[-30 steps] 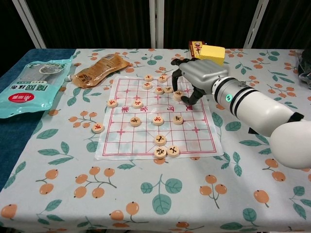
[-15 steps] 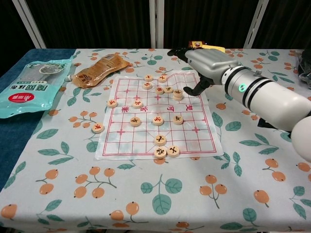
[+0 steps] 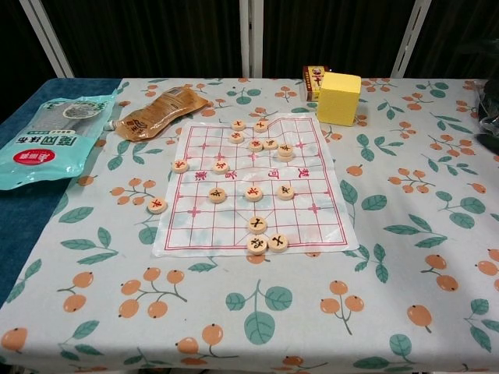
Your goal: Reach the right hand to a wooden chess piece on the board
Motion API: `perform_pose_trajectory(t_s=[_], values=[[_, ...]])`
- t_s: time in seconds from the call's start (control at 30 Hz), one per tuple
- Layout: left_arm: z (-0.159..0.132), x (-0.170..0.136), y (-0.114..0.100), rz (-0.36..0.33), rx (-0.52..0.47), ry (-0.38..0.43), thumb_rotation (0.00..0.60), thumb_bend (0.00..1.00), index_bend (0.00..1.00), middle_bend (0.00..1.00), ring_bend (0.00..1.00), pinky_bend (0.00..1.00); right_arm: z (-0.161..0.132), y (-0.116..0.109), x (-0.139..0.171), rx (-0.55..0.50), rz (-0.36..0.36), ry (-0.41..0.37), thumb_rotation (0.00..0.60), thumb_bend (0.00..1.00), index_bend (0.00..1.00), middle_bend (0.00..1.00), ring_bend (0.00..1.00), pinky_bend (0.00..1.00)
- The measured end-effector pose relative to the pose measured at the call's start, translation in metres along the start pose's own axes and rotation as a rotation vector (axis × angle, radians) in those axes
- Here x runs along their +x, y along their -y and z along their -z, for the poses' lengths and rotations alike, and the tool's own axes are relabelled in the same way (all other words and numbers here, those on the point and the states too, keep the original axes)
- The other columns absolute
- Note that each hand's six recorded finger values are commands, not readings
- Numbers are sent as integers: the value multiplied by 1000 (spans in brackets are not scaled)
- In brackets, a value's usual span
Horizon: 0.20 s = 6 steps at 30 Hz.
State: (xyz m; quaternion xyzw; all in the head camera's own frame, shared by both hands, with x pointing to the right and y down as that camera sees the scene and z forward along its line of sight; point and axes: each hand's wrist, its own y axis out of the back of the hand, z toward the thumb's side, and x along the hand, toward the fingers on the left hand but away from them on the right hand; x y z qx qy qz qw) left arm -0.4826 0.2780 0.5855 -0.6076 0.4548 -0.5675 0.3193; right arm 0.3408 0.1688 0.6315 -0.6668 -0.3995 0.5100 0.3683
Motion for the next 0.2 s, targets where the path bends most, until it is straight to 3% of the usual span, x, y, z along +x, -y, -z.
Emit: perform_pose_trajectory(t_s=[0.1,0.2], values=[[-1,4,-4,-16,8,5,600,205,72,43,0,44,56,-11,47,62,46,158,600,254,0,0,0,0],[-3,8,-8,-36,6,10,600,206,71,43,0,43,96,-18,78,91,47,265,600,254,0,0,0,0]])
